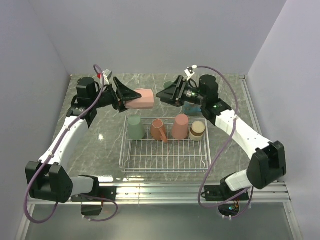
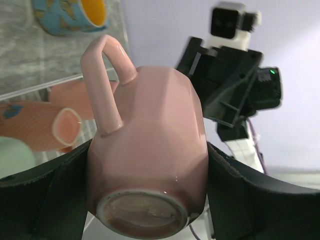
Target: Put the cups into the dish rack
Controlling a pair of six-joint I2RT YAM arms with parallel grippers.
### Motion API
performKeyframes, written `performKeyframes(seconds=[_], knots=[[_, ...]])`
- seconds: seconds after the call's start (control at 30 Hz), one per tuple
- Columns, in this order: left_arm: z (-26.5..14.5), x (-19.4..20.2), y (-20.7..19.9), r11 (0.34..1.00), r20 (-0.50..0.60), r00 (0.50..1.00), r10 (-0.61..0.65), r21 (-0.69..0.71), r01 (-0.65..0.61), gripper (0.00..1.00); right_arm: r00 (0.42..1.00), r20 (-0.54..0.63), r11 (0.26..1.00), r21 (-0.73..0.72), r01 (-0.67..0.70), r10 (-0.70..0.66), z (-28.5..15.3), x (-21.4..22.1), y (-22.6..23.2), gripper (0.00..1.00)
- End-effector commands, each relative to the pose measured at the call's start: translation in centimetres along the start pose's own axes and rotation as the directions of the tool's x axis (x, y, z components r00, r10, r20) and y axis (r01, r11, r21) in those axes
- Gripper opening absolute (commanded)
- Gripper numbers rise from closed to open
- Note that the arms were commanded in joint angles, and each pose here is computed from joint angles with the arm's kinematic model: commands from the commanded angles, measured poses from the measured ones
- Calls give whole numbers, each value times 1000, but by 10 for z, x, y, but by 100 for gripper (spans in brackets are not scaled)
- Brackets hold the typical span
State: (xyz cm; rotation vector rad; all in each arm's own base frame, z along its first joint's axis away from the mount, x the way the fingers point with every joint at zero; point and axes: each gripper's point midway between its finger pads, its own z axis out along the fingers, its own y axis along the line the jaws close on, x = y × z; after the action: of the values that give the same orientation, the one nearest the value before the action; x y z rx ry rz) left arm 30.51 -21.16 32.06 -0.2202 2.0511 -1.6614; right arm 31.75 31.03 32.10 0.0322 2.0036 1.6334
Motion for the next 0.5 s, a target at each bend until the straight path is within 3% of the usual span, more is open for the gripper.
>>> performKeyframes(seconds=[0.0,0.3,0.47], knots=[[-13,-12,-26,983,59,981,183,-41,-181,0,994,45,995,19,96,-97,-24,-5,11,64],[-36,5,-3,936,12,958,286,-219,-276,0,989,101,989,117,92,-104,-60,-11,-17,64],[-49,25,7,907,-39,938,345,-241,-344,0,988,103,983,156,99,-116,-71,-11,-25,64]])
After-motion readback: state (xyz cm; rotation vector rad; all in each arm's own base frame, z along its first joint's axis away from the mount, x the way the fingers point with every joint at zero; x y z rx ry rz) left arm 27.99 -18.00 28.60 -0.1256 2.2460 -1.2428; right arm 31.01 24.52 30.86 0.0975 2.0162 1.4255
